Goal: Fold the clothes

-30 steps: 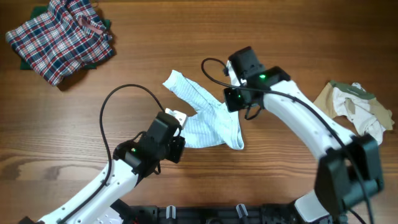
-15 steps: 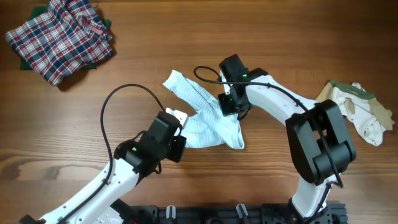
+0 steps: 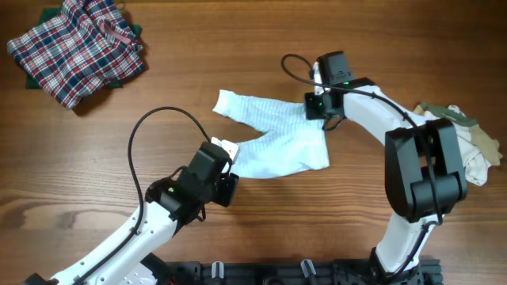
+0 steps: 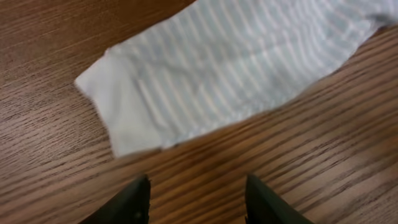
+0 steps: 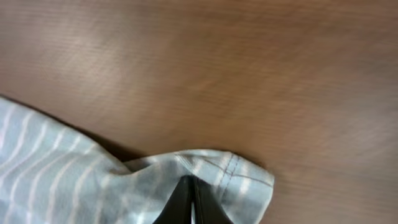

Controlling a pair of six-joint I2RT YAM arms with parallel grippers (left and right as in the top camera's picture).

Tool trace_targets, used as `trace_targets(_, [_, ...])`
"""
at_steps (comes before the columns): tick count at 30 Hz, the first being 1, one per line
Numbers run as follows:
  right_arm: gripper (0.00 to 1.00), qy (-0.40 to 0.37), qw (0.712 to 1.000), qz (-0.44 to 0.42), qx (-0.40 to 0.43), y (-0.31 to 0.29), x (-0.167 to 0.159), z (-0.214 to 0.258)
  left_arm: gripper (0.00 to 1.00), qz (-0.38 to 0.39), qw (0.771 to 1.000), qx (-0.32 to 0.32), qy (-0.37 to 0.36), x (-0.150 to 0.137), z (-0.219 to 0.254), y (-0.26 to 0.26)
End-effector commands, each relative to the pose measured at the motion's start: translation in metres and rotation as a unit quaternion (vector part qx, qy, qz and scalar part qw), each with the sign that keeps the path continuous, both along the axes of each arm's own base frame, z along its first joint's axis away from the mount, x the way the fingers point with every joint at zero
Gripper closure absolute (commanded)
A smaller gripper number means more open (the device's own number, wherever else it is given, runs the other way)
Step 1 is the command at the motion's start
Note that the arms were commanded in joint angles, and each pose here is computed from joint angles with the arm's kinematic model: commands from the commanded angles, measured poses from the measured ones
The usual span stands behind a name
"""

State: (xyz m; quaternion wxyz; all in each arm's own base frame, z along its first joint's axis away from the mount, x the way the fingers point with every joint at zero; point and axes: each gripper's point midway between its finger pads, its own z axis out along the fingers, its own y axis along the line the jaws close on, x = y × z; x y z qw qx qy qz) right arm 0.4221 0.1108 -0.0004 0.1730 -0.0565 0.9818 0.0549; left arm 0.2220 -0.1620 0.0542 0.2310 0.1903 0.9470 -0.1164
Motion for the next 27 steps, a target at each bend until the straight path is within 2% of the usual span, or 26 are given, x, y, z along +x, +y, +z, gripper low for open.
trace_targets(1, [0.96, -0.016, 0.999, 0.005, -0.028, -0.016, 0.011, -0.014, 0.5, 0.001, 1.0, -0.009, 0.001, 0.002, 0.003, -0.005])
trace_targets(5, [0.96, -0.032, 0.999, -0.004, -0.043, -0.022, 0.018, -0.011, 0.48, 0.001, 1.0, -0.009, 0.001, 0.002, 0.003, -0.005])
trace_targets(9, [0.96, -0.044, 0.992, -0.035, -0.113, -0.049, 0.022, -0.009, 0.45, 0.0, 1.0, -0.009, 0.001, 0.002, 0.003, -0.005])
trace_targets(15, [0.94, -0.044, 0.99, -0.066, -0.115, -0.065, 0.024, -0.008, 0.37, 0.001, 1.0, -0.014, -0.006, 0.005, 0.005, -0.007])
trace_targets(16, [0.83, -0.044, 0.99, -0.067, -0.115, -0.066, 0.024, -0.008, 0.34, 0.001, 1.0, -0.015, -0.007, 0.005, 0.006, -0.007])
trace_targets(18, [0.68, -0.041, 0.991, -0.061, -0.11, -0.063, 0.026, -0.004, 0.29, 0.0, 1.0, -0.019, -0.013, 0.008, 0.008, -0.009])
trace_targets(20, [0.49, -0.039, 0.994, -0.052, -0.087, -0.054, 0.028, 0.007, 0.28, 0.0, 0.999, -0.028, -0.026, 0.013, 0.012, -0.013])
trace_targets(21, [0.42, -0.044, 0.995, -0.049, -0.075, -0.05, 0.031, 0.018, 0.27, 0.0, 0.999, -0.031, -0.03, 0.014, 0.013, -0.014])
trace_targets(23, [0.37, -0.062, 0.996, -0.044, -0.056, -0.043, 0.038, 0.039, 0.26, 0.0, 0.999, -0.031, -0.03, 0.014, 0.013, -0.014])
trace_targets(25, [0.17, -0.087, 0.995, -0.041, -0.036, -0.037, 0.042, 0.066, 0.25, 0.001, 0.999, -0.031, -0.03, 0.015, 0.013, -0.014])
trace_targets(27, [0.06, -0.102, 0.994, -0.047, -0.015, -0.034, 0.035, 0.096, 0.24, 0.003, 0.999, -0.031, -0.035, 0.017, 0.014, -0.013])
